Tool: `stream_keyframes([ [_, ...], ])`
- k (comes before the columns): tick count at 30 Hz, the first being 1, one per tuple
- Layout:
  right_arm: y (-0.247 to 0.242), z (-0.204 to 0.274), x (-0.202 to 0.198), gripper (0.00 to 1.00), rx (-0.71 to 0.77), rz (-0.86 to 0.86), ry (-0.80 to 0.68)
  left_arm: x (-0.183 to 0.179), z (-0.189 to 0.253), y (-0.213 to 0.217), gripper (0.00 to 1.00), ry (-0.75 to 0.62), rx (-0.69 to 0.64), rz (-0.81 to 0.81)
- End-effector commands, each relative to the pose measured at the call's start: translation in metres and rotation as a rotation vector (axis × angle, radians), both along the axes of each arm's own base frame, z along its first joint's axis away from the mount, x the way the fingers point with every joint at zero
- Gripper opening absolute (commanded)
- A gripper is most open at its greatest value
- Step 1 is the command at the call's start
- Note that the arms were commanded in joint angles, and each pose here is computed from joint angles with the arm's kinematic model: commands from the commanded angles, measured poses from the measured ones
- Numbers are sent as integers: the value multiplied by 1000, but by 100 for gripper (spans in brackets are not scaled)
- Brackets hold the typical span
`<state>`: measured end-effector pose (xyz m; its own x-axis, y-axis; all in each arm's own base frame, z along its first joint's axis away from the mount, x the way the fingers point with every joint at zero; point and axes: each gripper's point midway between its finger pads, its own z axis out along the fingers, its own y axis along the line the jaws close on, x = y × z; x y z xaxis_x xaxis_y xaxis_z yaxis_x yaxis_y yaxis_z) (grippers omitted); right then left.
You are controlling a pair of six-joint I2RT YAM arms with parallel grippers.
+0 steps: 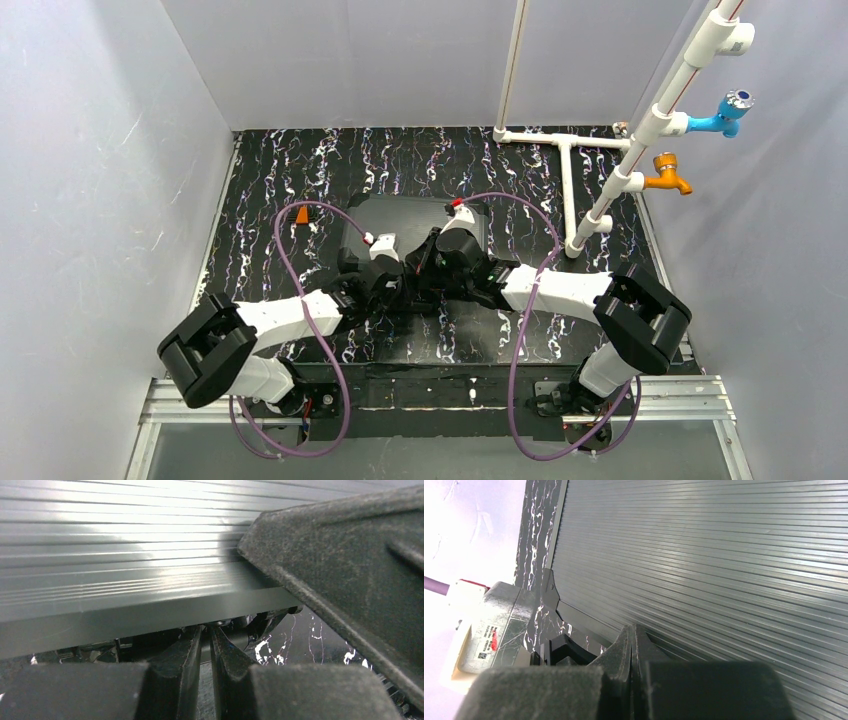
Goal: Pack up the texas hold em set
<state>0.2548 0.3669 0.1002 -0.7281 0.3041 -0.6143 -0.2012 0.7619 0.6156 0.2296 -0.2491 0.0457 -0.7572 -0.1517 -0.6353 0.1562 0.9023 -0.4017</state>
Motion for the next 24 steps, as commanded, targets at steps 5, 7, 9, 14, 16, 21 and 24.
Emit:
stream_keyframes([
  [5, -235, -178, -155, 1, -1051, 122, 626, 1, -35, 24, 11, 10, 91, 90],
  [7, -235, -176, -153, 1, -1053, 122, 614, 1, -39, 26, 11, 13, 97, 98],
  [9, -234, -172, -150, 1, -1052, 118, 601, 1, -40, 26, 11, 14, 99, 98],
  [14, -229, -161, -144, 1, -1034, 109, 561, -1, -41, 31, 11, 4, 100, 110],
  [16, -225, -154, -139, 1, -1026, 103, 544, -1, -42, 35, 11, -2, 105, 122],
  [21, -213, -136, -128, 1, -997, 87, 503, -2, -44, 40, 11, -7, 110, 133],
  [24, -209, -121, -119, 1, -994, 74, 468, -2, -39, 39, 11, -19, 97, 129],
])
